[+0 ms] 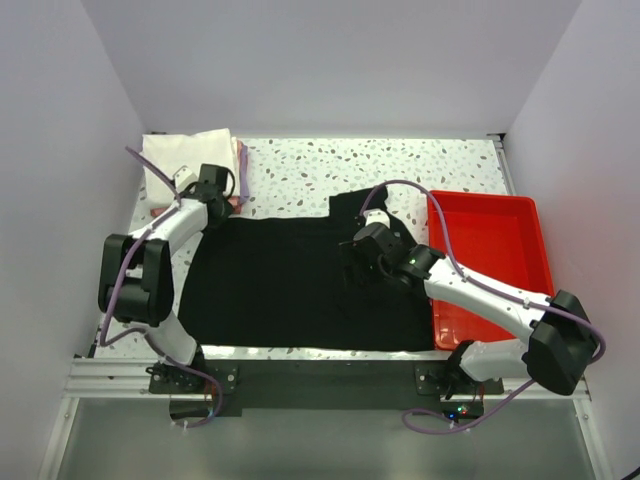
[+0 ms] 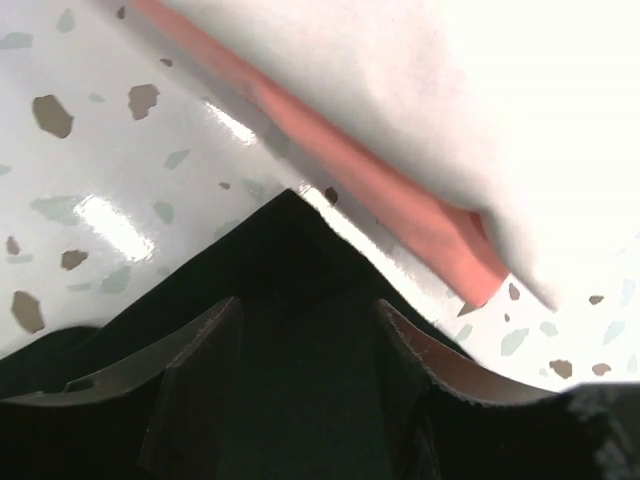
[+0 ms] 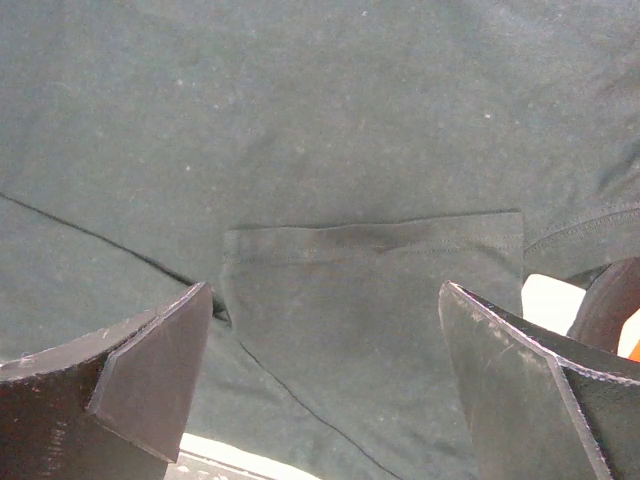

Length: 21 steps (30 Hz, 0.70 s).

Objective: Fold and stack the t-shirts
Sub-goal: Fold the tshirt

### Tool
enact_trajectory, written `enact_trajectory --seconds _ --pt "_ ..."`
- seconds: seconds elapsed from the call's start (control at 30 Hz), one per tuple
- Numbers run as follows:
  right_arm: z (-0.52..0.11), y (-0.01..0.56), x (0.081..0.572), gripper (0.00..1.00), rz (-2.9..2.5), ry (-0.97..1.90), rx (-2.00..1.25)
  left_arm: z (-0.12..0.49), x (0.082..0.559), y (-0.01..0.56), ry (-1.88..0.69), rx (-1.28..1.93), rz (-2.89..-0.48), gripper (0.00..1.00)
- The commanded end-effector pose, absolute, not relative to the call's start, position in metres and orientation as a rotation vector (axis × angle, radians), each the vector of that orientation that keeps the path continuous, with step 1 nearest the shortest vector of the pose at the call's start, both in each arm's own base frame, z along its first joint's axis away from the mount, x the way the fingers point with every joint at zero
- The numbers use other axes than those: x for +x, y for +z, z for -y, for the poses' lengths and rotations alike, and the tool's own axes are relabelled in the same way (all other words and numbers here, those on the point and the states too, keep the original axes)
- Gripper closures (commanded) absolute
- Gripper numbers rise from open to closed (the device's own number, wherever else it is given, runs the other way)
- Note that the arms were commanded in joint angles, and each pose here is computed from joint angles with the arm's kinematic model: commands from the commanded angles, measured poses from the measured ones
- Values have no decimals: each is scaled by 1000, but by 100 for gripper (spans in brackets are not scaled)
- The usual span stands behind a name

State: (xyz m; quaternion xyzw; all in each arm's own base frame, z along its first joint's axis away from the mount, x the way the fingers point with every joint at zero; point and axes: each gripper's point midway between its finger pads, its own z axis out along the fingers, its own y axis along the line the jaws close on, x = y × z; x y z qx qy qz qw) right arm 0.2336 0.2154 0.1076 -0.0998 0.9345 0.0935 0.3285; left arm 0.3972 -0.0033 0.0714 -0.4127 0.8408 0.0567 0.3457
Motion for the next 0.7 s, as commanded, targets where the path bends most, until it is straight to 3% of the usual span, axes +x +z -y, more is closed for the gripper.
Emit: enact_trajectory --seconds 0.0,0.67 --pt "-216 109 238 1 -2430 248 -265 0 427 83 139 -1030 -2134 44" --pt "-207 104 233 1 -2449 230 -259 -19 420 42 335 -1138 -2165 58"
